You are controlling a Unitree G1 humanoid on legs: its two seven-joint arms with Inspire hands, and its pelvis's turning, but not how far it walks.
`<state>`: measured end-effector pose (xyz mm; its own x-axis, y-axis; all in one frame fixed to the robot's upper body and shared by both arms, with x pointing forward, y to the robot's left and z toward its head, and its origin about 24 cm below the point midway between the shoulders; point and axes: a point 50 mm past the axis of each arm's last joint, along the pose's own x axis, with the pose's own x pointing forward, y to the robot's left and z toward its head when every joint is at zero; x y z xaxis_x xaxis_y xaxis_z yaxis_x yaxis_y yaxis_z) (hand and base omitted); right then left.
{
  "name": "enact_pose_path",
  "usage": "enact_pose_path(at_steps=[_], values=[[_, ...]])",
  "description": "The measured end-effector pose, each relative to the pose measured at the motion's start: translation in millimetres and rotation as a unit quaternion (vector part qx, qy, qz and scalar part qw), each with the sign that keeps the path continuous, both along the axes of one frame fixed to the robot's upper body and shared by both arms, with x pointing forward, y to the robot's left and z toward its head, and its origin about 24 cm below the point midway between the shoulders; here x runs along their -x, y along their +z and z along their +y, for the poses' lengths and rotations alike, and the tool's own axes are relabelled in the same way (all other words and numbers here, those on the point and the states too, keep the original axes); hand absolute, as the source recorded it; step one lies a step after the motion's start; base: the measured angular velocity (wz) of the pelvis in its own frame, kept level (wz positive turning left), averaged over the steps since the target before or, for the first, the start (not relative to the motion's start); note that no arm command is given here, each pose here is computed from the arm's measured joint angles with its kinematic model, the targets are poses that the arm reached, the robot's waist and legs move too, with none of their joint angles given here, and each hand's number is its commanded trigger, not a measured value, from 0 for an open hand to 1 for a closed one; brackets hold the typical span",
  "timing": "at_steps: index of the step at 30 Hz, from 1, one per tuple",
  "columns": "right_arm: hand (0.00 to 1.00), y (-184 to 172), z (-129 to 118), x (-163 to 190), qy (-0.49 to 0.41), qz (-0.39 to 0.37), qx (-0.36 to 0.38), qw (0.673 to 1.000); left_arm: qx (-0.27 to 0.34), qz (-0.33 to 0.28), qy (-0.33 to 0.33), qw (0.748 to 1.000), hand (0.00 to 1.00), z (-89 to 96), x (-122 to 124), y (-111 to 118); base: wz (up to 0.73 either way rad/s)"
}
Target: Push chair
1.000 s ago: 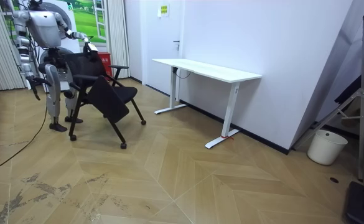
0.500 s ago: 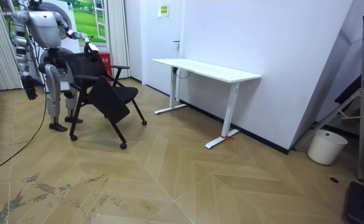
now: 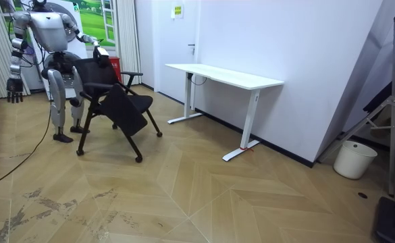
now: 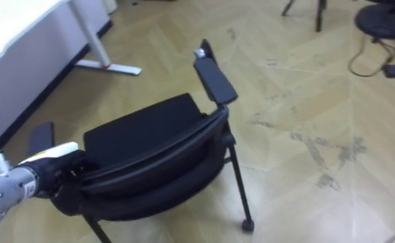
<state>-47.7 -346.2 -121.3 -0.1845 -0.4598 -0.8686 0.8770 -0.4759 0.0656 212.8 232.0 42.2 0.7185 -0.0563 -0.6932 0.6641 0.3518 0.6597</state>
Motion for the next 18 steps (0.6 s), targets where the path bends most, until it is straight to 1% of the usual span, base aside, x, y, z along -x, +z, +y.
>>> enact_pose_path(at_steps=[1,2,4,5,7,8,9,10,12,13,14,16,17,18], values=[[0.00,8.6,-11.7,-7.3,-0.007,-0.005,0.024,1.000,-0.005,-0.009,0.000,1.000,1.00,1.4,-0.8,2.0,-0.14],[0.00,13.5,-17.5,-11.6,-0.008,-0.007,0.037,0.999,-0.007,-0.014,-0.001,1.000,1.00,2.4,-1.3,3.2,-0.10],[0.00,35.4,-40.7,-23.7,-0.024,-0.014,0.089,0.996,-0.020,-0.034,-0.005,0.999,1.00,5.6,-3.0,7.9,-0.14],[0.00,41.3,-46.2,-26.8,-0.026,-0.013,0.101,0.995,-0.025,-0.037,-0.009,0.999,1.00,6.5,-3.3,8.8,-0.11],[0.00,74.2,-70.1,-48.5,-0.008,-0.006,0.167,0.986,-0.042,-0.055,-0.023,0.997,1.00,9.3,-3.0,11.5,-0.03],[0.00,84.8,-75.3,-54.0,-0.001,-0.003,0.188,0.982,-0.046,-0.061,-0.026,0.997,1.00,9.8,-3.4,12.6,0.00],[0.00,107.8,-85.8,-66.1,0.010,0.000,0.235,0.972,-0.051,-0.070,-0.030,0.996,1.00,10.5,-4.1,14.4,0.00],[0.00,120.1,-91.3,-73.6,0.015,0.004,0.259,0.966,-0.055,-0.074,-0.032,0.995,1.00,11.0,-4.4,15.3,-0.05],[0.00,165.9,-107.6,-100.3,0.034,0.038,0.350,0.935,-0.068,-0.088,-0.037,0.993,1.00,14.4,-5.5,18.0,-0.02],[0.00,190.1,-111.9,-110.9,0.036,0.052,0.400,0.915,-0.070,-0.095,-0.035,0.992,1.00,16.4,-6.3,18.8,0.11],[0.00,203.8,-112.7,-116.1,0.034,0.055,0.426,0.902,-0.071,-0.097,-0.034,0.992,1.00,17.1,-6.6,18.8,0.12],[0.00,264.6,-110.9,-136.6,0.030,0.075,0.544,0.835,-0.072,-0.094,-0.036,0.992,1.00,20.7,-8.3,16.1,0.00],[0.00,279.0,-108.1,-141.7,0.027,0.074,0.570,0.818,-0.073,-0.095,-0.035,0.992,1.00,21.2,-8.4,15.5,-0.06],[0.00,306.0,-99.7,-150.7,0.022,0.073,0.618,0.783,-0.072,-0.099,-0.033,0.992,1.00,21.9,-8.7,15.2,-0.07]])
